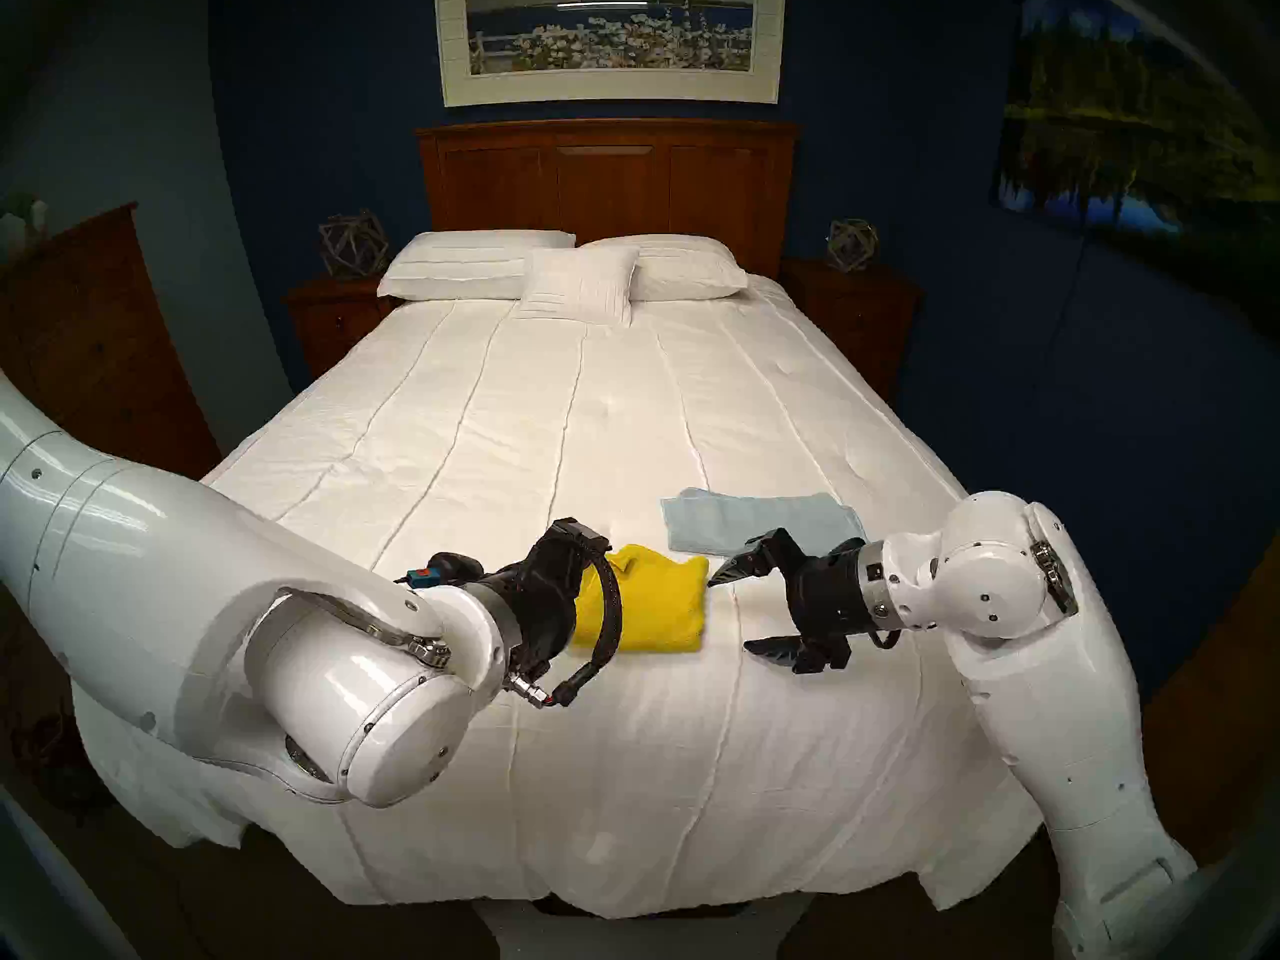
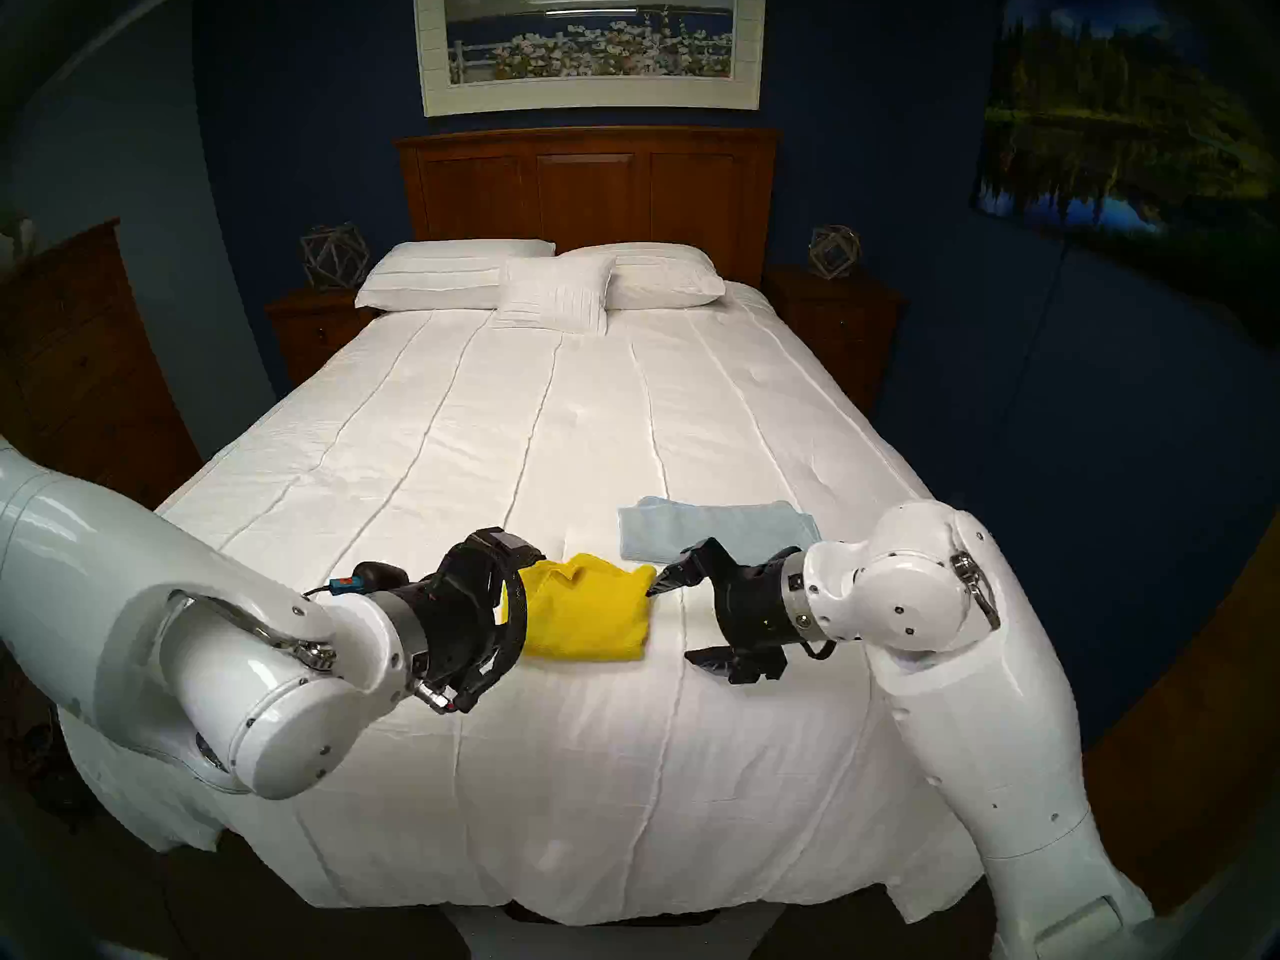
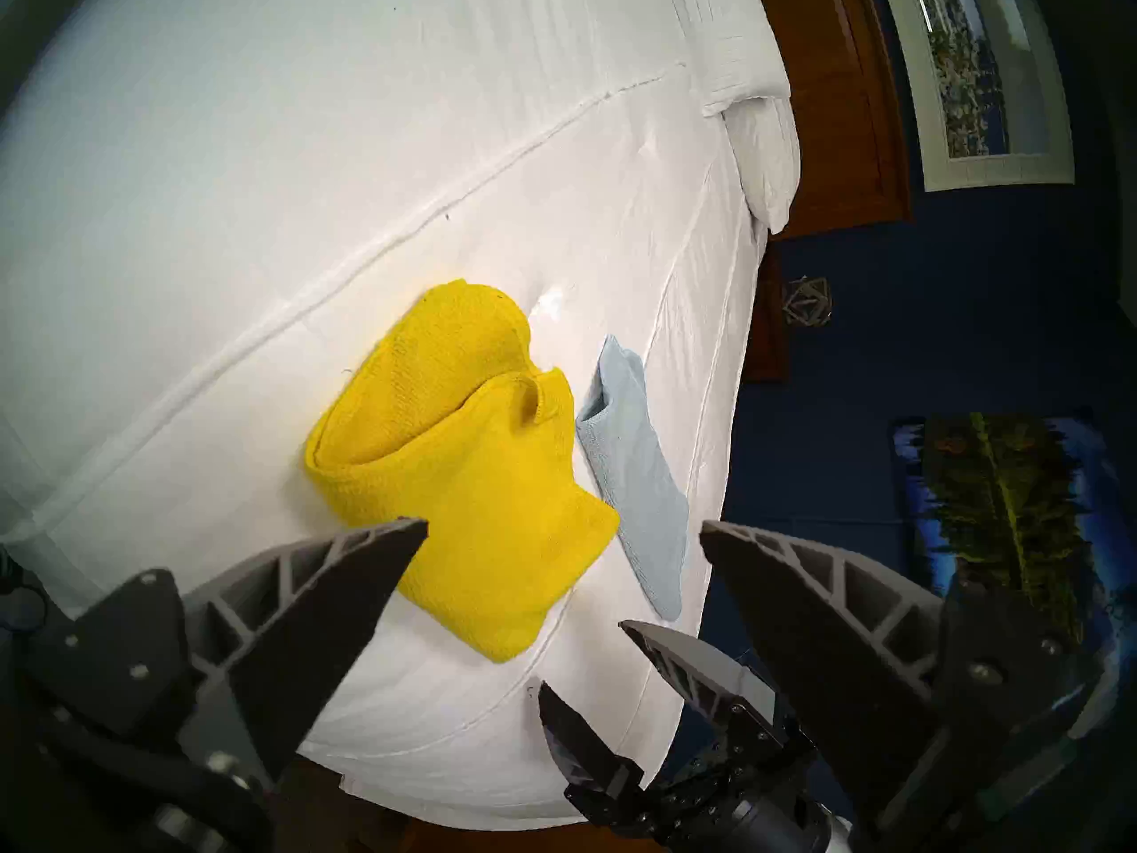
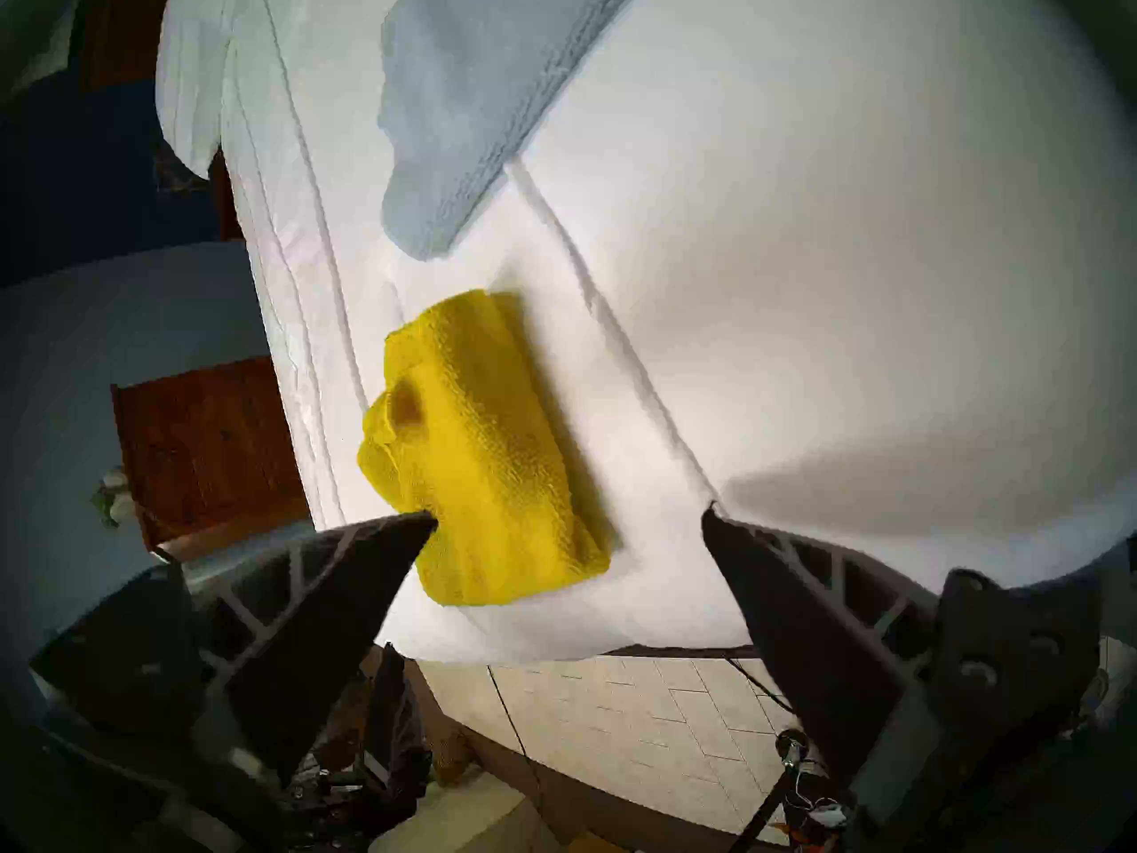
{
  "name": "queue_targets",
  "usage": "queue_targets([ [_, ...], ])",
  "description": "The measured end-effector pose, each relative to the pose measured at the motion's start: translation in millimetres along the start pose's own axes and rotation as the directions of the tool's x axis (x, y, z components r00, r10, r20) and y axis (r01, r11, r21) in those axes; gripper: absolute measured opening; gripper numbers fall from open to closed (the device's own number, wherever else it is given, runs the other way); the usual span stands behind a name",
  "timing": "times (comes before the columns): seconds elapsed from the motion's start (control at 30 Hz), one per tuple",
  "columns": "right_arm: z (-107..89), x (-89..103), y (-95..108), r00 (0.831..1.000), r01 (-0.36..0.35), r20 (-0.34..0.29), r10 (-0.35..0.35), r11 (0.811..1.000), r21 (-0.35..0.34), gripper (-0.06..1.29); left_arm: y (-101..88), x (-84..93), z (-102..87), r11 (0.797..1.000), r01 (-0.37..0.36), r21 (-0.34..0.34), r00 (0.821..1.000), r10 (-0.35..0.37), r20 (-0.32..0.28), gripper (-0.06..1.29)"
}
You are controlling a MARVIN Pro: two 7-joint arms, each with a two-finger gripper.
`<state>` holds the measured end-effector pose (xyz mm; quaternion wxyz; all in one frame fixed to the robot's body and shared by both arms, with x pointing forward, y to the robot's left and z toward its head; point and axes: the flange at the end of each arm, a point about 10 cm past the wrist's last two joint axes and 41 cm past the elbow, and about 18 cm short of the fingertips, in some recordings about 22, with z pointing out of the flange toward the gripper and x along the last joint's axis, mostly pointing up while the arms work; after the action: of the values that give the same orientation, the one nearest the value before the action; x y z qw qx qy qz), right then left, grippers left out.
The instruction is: Fold the hand towels twice and stack them up
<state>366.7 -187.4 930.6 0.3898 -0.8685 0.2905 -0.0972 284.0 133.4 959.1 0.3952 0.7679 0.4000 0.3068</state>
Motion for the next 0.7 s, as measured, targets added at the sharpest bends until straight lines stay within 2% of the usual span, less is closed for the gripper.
queue_targets([
  [0.33, 24.4, 17.1, -1, 0.998, -0.052, -0.041, 0.051, 0.999, -0.004, 1.19, -1.9, -1.9, 0.3, 1.000, 0.002, 0.003, 1.000, -0.002, 0.003, 1.23],
  [0.7, 39.8, 36.0, -20, 0.992, -0.097, -0.076, 0.100, 0.995, 0.036, 1.19, -4.3, -1.4, 0.2, 1.000, 0.009, 0.009, 1.000, -0.009, 0.001, 1.23],
])
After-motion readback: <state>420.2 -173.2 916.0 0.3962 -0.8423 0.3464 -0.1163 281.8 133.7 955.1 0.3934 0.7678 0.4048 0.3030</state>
